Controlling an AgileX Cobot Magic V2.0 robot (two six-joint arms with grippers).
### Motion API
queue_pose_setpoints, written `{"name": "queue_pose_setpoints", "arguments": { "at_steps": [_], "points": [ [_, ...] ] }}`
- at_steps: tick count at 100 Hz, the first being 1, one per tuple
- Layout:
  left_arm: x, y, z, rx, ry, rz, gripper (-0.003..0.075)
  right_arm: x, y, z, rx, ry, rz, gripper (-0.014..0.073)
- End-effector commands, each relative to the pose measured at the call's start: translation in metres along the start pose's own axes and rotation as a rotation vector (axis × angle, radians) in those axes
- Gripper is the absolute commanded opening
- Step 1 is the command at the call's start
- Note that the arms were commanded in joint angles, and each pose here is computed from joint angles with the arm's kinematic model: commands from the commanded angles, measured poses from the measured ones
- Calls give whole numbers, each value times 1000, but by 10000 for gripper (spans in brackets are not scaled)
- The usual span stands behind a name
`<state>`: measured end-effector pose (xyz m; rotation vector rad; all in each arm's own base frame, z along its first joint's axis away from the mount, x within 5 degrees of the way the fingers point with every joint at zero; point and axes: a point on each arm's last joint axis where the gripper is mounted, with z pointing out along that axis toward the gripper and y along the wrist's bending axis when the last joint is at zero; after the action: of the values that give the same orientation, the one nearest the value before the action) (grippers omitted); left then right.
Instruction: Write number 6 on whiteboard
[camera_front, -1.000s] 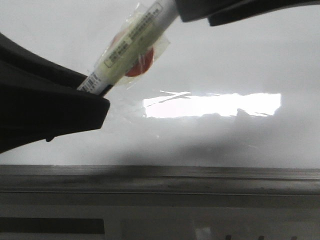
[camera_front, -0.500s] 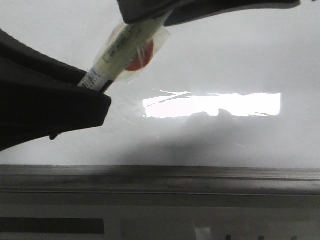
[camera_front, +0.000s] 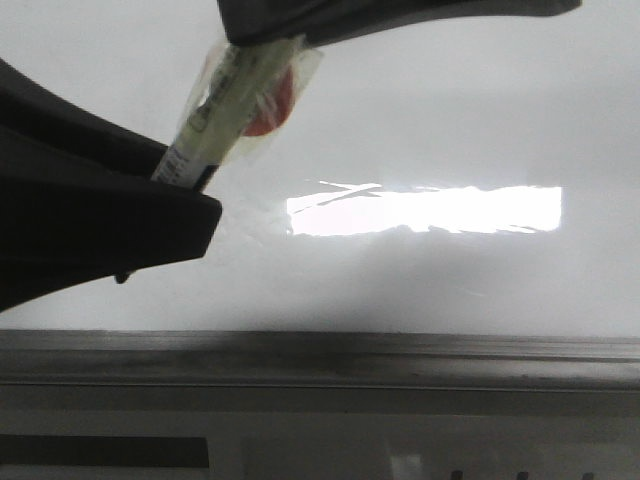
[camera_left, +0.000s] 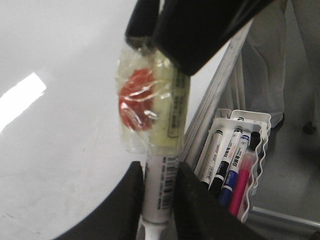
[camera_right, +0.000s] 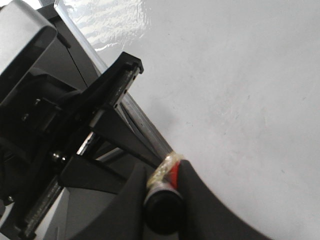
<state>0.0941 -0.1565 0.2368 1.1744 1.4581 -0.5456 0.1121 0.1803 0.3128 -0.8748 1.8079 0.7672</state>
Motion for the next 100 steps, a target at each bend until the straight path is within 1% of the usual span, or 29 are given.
{"name": "queue_pose_setpoints", "arguments": {
  "at_steps": [1, 8, 15, 29, 39, 45, 56, 68, 79, 89, 100],
  "points": [
    [-19, 3, -1, -20, -129, -46, 239, -17, 0, -4, 11, -104, -44, -64],
    [-19, 5, -2, -30, -132, -61, 344, -17, -1, -4, 13, -104, -47, -64],
    [-21, 8, -6, -56, -150, -95, 381, -17, -1, -4, 12, -96, -45, -64],
    [-30, 20, -25, -137, -220, -148, 377, -16, -1, -4, 10, -84, -23, -64],
    [-36, 28, -45, -209, -274, -149, 377, -17, -4, -4, 24, -91, 1, -64],
    [-36, 33, -56, -260, -270, -152, 377, -18, -11, -5, 51, -107, 42, -64],
    [-32, 41, -71, -348, -238, -162, 377, -23, -23, -7, 109, -148, 75, -64],
    [-31, 47, -83, -424, -248, -179, 376, -38, -34, -11, 155, -192, 103, -64],
    [-30, 50, -85, -456, -246, -200, 376, -56, -42, -13, 187, -217, 110, -64],
    [-30, 51, -85, -458, -245, -204, 376, -74, -52, -13, 225, -239, 101, -64],
    [-30, 51, -85, -458, -246, -207, 376, -87, -61, -8, 261, -252, 84, -64]
  ]
}}
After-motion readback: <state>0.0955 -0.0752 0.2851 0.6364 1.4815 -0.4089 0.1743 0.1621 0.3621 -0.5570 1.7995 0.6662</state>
